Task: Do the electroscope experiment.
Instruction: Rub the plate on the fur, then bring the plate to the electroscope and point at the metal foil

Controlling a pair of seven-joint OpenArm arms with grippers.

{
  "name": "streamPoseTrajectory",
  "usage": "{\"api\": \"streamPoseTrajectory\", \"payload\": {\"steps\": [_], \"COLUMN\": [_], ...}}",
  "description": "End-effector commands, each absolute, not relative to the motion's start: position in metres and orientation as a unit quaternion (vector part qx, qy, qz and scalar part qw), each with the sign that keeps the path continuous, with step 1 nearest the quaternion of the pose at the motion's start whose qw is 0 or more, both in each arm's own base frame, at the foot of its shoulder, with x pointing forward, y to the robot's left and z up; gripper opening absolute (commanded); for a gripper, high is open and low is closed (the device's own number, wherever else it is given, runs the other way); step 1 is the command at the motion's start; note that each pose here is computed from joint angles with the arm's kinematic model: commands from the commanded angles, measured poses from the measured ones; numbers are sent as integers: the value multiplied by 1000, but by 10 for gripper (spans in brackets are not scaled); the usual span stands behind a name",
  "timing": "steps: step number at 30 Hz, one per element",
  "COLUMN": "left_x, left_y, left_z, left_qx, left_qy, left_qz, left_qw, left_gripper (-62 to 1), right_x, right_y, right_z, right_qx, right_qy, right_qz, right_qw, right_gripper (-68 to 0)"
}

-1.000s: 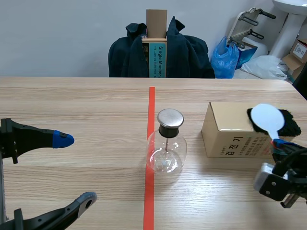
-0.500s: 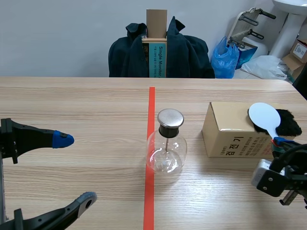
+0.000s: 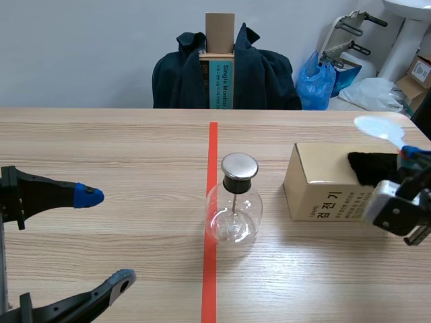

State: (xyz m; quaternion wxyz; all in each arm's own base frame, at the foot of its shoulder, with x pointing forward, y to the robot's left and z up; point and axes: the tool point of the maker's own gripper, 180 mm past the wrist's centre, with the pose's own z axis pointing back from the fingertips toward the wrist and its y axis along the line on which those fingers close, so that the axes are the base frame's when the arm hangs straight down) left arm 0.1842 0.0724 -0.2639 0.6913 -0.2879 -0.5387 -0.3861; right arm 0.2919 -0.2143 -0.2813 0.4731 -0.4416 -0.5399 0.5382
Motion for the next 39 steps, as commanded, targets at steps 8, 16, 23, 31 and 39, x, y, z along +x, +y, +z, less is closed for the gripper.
{"api": "streamPoseTrajectory", "payload": {"steps": [8, 16, 23, 31, 39], "left_x": [204, 233, 247, 255, 265], "left_y": [81, 81, 50, 15, 4], "left_z": [-274, -306, -339, -355, -359], "left_qx": [-257, -281, -307, -335, -315], "left_qy": [-530, -503, -490, -483, -503], "left_qz": [-395, -395, -385, -373, -386], "left_qw": [705, 716, 719, 718, 706], "left_gripper": [14, -591, -590, -591, -591], "right_x": [290, 286, 278, 268, 255], "right_y": [-214, -209, -208, -211, -221], "right_z": [-215, -154, -109, -74, -68], "right_qx": [-496, -532, -558, -576, -591], "right_qy": [-558, -595, -620, -639, -624], "right_qz": [527, 486, 449, 415, 415], "right_qw": [405, 357, 322, 296, 298], "right_gripper": [-668, -668, -668, -668, -668]}}
